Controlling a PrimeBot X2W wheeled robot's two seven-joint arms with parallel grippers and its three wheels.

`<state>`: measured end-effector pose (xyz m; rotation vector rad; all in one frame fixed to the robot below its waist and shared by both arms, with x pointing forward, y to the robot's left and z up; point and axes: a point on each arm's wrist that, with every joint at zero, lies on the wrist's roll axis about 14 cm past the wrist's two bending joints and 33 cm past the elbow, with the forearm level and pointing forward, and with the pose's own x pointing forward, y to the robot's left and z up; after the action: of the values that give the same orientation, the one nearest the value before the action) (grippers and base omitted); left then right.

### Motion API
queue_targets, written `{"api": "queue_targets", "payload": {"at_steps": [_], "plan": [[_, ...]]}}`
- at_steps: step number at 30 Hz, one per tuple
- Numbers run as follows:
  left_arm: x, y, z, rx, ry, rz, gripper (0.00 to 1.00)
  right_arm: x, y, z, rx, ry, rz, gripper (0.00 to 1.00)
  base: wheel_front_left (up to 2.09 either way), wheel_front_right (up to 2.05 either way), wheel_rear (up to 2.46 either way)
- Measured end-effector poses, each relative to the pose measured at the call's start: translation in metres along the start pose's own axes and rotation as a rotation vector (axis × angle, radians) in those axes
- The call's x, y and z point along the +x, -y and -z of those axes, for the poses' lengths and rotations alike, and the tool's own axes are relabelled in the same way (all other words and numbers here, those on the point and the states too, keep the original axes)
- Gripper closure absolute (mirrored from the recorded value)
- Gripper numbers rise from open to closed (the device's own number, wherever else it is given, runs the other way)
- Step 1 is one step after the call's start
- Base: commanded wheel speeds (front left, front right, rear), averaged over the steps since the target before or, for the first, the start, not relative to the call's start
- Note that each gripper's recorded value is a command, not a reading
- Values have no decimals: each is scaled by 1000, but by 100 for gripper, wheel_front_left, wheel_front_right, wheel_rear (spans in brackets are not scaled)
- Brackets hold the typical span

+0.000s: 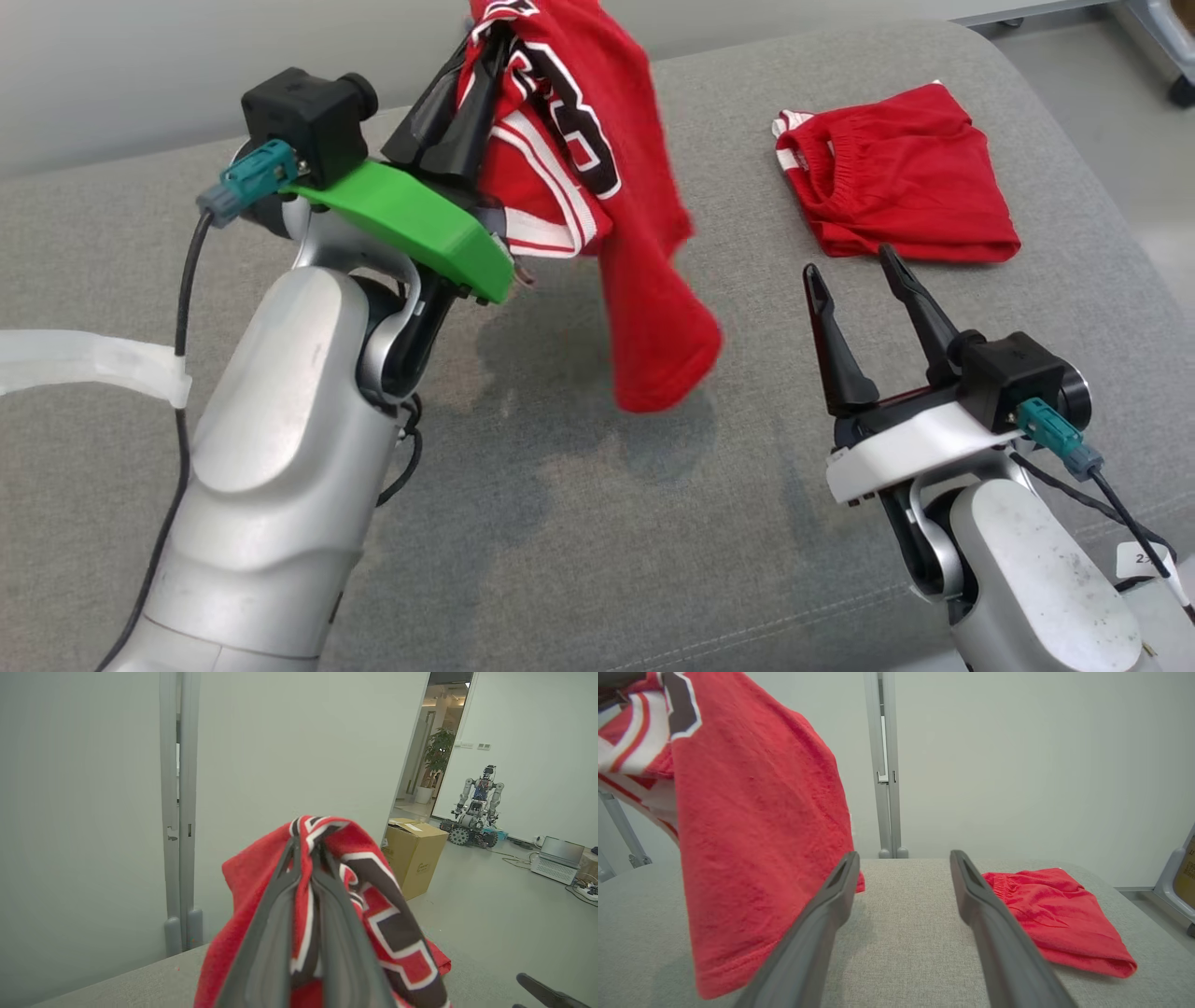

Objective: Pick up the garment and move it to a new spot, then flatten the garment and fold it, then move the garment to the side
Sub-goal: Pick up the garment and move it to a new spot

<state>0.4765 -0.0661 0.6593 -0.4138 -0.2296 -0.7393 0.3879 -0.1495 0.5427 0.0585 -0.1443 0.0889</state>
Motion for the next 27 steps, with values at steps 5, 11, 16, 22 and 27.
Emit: {"api": "queue_targets", "payload": {"at_steps": [5,11,16,22,27], "plan": [[2,-8,1,56,17,9,100,-3,2,1,15,-2,22,0,0,0,0],[4,-6,34,217,-49,54,100,-4,19,11,8,-30,67,0,0,0,0],[-39,-54,103,277,-269,-36,100,-3,23,22,8,-59,79,0,0,0,0],[-113,-92,165,235,-469,-173,100,1,21,35,9,-94,69,0,0,0,0],[-129,-112,157,276,-474,-222,100,5,14,41,10,-102,42,0,0,0,0]]}}
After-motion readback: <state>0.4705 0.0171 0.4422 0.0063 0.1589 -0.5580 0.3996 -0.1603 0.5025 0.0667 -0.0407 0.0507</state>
